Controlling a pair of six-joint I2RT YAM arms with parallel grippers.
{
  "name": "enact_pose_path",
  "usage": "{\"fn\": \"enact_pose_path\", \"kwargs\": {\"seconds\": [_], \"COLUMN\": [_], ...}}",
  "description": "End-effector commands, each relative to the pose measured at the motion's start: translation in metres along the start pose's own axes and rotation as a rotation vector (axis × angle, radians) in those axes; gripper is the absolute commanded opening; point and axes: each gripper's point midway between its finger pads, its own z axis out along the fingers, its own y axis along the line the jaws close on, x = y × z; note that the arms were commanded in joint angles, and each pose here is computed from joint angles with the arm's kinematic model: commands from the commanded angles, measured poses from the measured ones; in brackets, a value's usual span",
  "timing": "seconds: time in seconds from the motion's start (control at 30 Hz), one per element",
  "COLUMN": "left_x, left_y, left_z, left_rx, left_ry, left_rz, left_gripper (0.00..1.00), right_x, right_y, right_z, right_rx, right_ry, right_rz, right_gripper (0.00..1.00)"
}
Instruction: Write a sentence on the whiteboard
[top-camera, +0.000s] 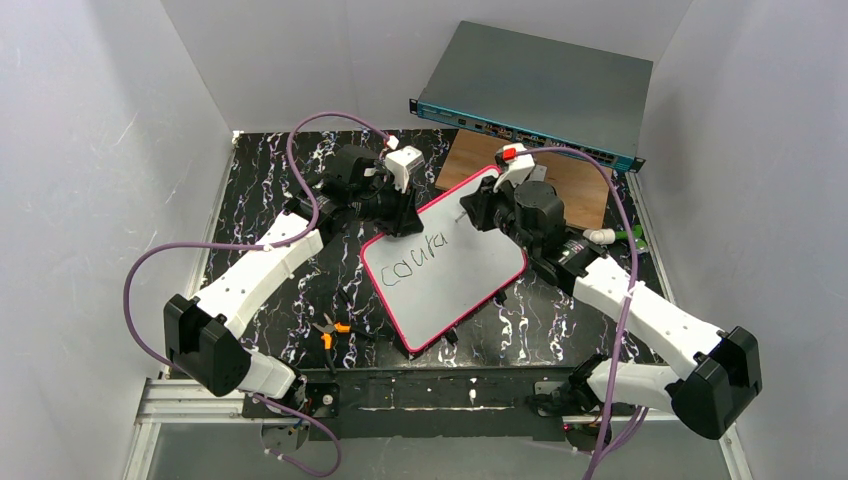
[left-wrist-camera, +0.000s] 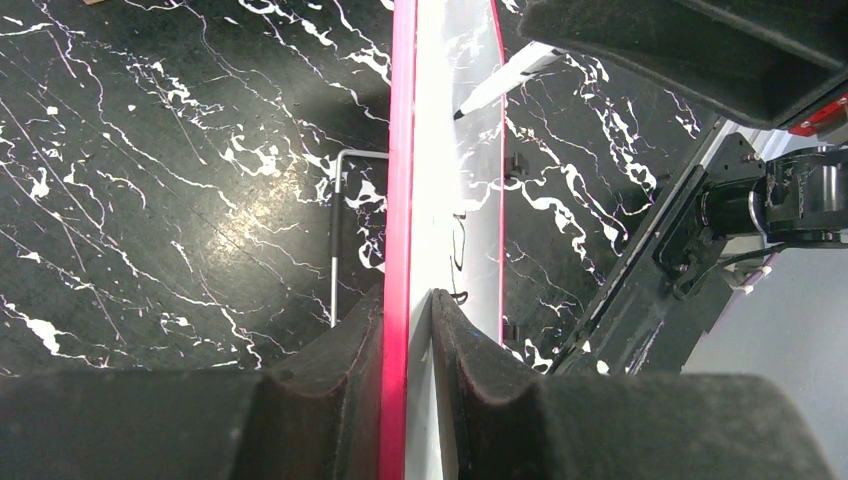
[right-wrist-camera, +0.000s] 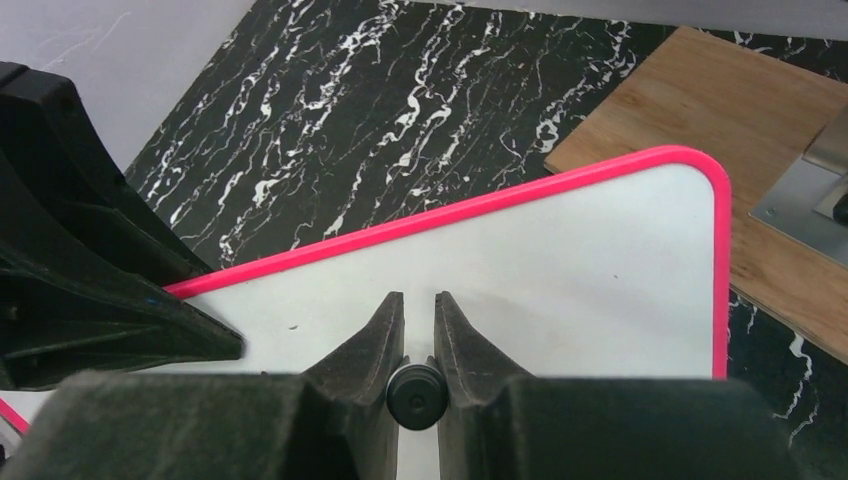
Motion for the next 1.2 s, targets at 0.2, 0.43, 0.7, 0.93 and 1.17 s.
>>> {"fn": "enact_pose_path", "kwargs": {"seconds": [0.2,0.43,0.7,0.93,1.17], "left_x": [-0.023,-0.025,-0.029,-0.027,-0.027], "left_y": [-0.002,-0.002,-0.002,-0.002,-0.003], "left_z": [-0.014,-0.013,-0.013,-0.013,-0.013], "left_rx": [-0.017,-0.015,-0.014,-0.014,-0.010], "left_ry": [-0.078,-0.080,-0.082,-0.078,-0.078], "left_rz": [0.073,0.073,0.073,0.072,0.071], "left_gripper": [0.00,0.00,0.00,0.00,0.00], "right_x": [-0.026,-0.006,0.016,0.021,-0.003], "right_y": [0.025,0.026,0.014,0.003,-0.006], "right_z": [0.005,0.000,-0.004,-0.004,0.001], "right_rx": [-0.109,-0.132,-0.094,-0.048,-0.017], "right_ry": [-0.053,-0.009,0.030,0.043,0.001], "right_rz": [0.036,0.069,0.072,0.029,-0.001], "right_gripper": [0.01,0.01,0.01,0.01,0.01]}}
